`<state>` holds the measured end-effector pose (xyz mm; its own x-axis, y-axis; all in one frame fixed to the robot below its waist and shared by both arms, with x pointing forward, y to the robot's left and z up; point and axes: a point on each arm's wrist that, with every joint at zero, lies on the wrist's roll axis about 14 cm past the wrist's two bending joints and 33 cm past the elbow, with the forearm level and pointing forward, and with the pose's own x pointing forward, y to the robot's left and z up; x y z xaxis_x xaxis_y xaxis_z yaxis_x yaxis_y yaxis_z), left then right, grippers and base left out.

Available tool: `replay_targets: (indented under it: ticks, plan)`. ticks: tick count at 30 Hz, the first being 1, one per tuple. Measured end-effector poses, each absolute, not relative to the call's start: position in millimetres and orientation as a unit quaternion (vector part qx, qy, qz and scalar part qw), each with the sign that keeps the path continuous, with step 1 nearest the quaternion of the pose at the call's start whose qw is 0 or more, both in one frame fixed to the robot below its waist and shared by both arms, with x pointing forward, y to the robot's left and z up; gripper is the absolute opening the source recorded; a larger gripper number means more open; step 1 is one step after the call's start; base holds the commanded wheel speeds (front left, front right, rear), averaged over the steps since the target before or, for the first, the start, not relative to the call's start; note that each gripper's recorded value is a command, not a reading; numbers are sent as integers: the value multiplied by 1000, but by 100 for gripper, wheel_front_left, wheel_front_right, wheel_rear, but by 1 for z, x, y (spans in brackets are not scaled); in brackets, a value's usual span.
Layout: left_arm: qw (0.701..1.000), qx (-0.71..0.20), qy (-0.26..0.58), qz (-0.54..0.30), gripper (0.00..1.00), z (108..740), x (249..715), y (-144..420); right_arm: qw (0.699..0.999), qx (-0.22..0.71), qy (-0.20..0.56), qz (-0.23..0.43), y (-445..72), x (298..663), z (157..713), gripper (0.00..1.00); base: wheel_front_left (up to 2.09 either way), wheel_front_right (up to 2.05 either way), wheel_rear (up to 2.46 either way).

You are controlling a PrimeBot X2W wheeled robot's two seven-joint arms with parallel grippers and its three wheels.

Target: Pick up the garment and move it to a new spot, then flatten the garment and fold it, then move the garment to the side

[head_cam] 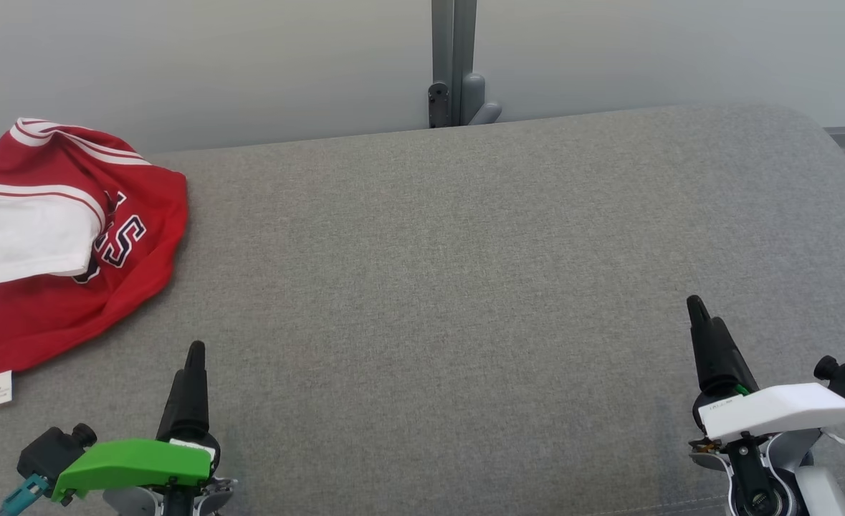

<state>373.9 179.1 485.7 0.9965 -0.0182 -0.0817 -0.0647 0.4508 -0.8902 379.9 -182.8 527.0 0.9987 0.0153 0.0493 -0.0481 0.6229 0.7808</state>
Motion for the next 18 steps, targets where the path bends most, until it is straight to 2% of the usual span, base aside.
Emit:
replay_targets:
  ticks: [18]
  plan:
    - [920,-388,49,16,100,474,366,183,958,285,-18,26,-176,380,523,100,0,0,0]
